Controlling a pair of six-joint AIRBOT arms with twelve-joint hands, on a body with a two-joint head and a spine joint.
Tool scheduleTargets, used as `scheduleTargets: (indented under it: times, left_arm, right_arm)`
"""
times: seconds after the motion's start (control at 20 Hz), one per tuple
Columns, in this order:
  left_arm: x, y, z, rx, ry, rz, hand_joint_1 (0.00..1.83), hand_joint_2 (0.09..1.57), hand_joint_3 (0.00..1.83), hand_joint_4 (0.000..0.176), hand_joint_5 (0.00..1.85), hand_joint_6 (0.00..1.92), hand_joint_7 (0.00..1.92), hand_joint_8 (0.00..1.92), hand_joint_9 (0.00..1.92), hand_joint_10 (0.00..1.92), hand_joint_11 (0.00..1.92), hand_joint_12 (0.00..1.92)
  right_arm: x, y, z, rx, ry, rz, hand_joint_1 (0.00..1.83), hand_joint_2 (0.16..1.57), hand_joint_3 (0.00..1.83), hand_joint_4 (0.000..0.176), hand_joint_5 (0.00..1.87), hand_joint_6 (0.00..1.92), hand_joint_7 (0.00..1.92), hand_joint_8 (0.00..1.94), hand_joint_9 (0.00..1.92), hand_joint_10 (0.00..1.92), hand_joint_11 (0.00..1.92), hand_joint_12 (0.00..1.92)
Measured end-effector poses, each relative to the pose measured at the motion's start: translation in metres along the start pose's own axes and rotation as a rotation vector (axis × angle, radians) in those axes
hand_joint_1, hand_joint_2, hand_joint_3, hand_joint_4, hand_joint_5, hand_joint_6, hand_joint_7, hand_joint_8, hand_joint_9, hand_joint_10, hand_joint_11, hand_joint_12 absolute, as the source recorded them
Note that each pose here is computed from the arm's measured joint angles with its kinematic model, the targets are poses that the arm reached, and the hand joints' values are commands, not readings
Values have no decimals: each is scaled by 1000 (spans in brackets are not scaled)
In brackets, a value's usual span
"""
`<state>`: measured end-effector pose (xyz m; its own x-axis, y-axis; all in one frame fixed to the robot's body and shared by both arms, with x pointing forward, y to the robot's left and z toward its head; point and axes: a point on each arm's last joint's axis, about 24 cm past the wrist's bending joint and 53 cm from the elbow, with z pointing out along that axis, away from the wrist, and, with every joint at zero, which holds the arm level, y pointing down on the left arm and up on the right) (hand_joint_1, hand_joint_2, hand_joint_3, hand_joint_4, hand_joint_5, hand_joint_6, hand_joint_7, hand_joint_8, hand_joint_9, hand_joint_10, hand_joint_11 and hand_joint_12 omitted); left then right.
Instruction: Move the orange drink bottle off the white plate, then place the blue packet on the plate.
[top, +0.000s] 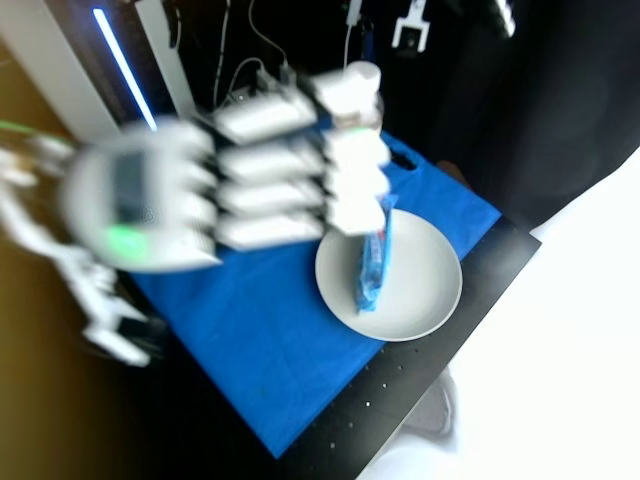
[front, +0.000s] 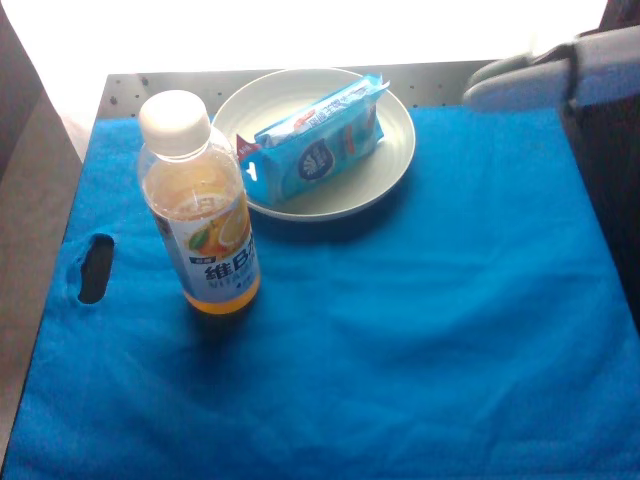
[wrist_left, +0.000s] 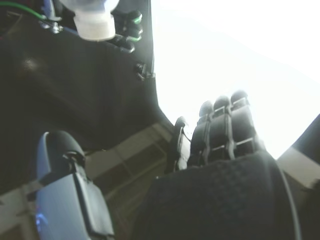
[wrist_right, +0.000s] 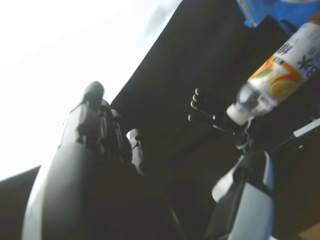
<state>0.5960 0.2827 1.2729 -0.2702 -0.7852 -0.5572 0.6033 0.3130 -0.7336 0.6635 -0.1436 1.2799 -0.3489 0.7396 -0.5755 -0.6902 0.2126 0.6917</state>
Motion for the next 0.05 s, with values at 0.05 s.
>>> scheduleTargets:
  times: [0.05]
  left_arm:
    - [-5,-11,7,46,-27,33,596,830,12,176,0,0,0,0,0,0,0,0]
  right_arm:
    - [-12,3,-13,-16,-62,13,870,718,6,176,0,0,63,5,15,11,0,169]
